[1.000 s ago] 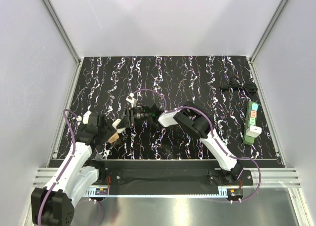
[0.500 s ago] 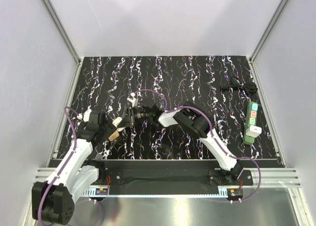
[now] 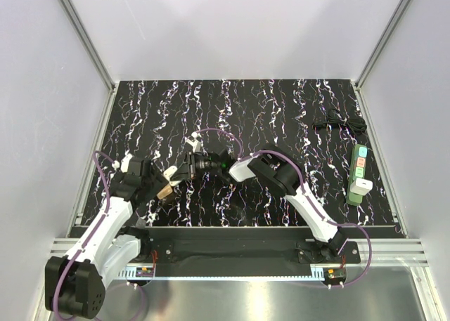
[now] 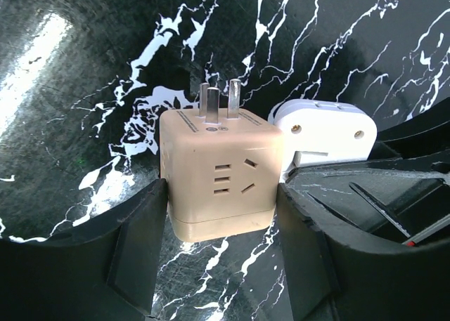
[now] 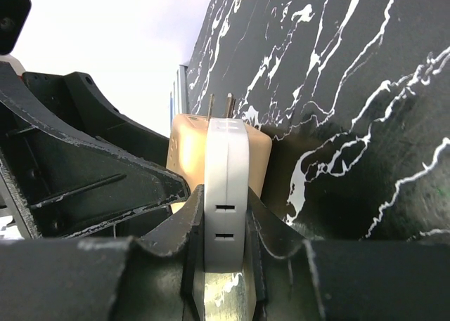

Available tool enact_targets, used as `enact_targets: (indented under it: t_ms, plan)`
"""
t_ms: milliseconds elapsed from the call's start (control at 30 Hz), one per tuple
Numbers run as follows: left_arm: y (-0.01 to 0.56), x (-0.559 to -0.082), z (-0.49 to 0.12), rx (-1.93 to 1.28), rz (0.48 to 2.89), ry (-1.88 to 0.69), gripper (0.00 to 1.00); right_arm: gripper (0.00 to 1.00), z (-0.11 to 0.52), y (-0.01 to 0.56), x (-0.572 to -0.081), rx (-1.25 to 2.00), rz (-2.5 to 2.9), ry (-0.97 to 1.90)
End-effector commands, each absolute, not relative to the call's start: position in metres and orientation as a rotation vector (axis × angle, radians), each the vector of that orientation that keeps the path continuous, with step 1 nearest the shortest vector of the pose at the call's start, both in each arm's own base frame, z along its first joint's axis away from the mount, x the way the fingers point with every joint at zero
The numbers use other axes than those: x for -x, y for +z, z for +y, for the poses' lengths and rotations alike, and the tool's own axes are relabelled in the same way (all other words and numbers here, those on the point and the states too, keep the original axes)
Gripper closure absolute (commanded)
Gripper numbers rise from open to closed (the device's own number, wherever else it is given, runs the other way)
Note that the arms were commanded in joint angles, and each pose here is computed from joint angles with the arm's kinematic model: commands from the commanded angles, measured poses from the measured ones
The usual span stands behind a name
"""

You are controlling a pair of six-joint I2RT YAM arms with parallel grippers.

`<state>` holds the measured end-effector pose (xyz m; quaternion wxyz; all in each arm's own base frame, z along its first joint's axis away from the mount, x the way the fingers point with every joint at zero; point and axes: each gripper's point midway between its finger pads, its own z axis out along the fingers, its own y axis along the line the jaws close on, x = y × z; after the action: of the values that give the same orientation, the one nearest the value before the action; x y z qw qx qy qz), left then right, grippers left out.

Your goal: Pull the plug off the socket

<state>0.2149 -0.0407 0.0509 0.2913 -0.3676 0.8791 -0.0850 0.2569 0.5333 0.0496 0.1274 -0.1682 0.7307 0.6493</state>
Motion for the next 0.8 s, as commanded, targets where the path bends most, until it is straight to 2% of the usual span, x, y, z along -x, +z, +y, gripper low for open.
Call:
enact_targets:
  t_ms: [0, 367, 767]
  plan:
    - [0.027, -0.188, -0.015, 1.047, 2.388, -0.018, 1.00, 1.00, 0.519, 0.076, -0.273, 0.491, 2.023, 1.926]
    - [0.023, -0.184, -0.010, 1.075, 2.406, 0.038, 1.00, 1.00, 0.504, 0.085, -0.285, 0.425, 2.037, 1.919]
    - [0.021, -0.181, -0.006, 1.096, 2.407, 0.082, 1.00, 1.00, 0.493, 0.079, -0.301, 0.353, 2.146, 1.753]
